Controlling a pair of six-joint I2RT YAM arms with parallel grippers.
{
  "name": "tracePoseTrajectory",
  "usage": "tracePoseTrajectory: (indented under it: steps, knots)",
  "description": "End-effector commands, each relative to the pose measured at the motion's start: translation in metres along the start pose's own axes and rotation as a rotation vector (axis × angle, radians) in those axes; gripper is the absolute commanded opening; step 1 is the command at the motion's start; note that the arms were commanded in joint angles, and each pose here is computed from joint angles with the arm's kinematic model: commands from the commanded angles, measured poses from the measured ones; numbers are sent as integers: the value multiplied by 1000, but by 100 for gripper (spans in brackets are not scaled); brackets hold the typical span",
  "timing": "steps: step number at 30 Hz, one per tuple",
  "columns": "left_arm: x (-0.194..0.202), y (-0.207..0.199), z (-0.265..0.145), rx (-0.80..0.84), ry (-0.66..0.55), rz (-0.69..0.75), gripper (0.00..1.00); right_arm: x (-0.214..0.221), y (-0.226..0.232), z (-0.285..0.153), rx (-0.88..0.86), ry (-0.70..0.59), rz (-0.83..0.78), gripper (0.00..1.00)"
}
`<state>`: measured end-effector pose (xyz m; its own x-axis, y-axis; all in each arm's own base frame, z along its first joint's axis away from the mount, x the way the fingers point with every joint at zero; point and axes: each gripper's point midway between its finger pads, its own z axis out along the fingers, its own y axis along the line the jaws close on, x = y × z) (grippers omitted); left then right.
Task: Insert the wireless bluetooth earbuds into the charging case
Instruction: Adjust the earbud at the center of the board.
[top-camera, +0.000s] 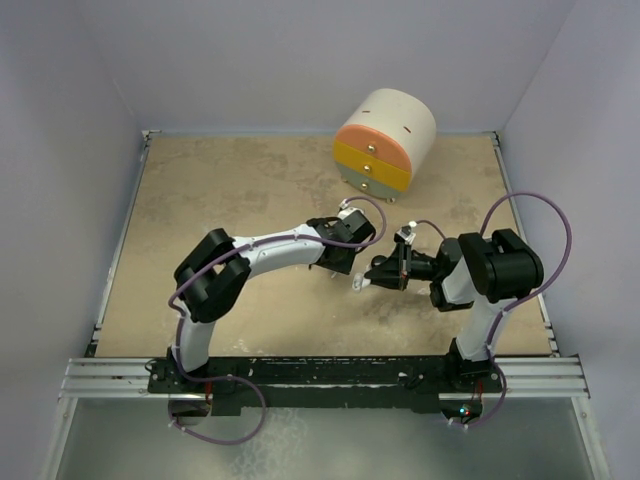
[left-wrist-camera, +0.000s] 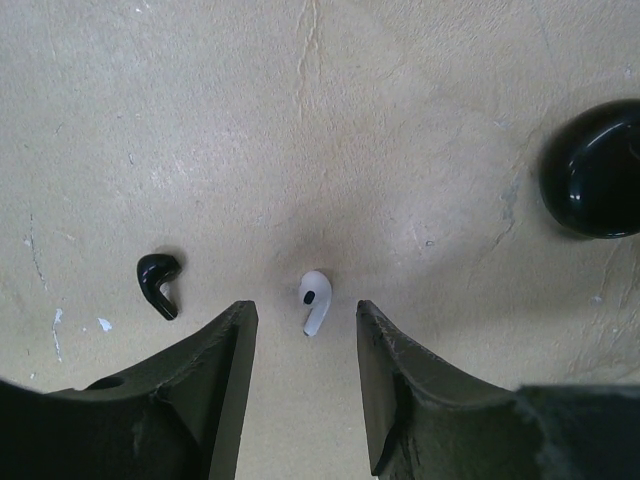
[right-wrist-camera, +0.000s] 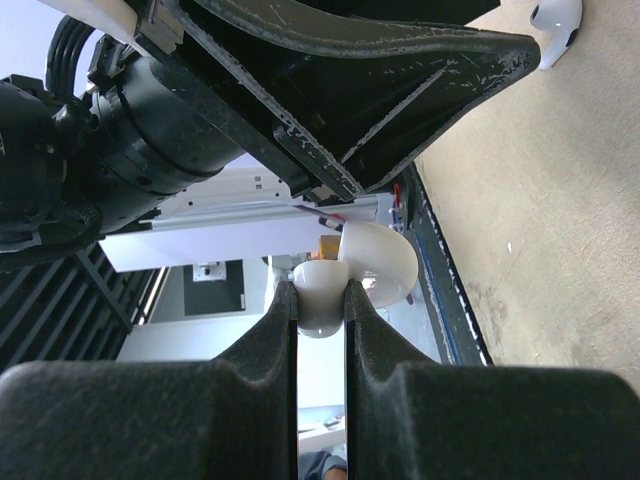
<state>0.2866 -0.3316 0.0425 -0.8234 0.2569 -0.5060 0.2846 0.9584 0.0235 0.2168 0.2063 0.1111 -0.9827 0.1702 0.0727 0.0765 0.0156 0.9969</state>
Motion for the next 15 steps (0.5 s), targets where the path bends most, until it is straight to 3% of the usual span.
tracePoseTrajectory:
  steps: [1, 15]
  knots:
    - [-10, -8, -4, 9, -16, 13, 44, 26, 60, -10, -210, 17, -800, 0]
    - [-6, -8, 8, -32, 12, 47, 41, 27, 60, -11, -208, 16, -799, 0]
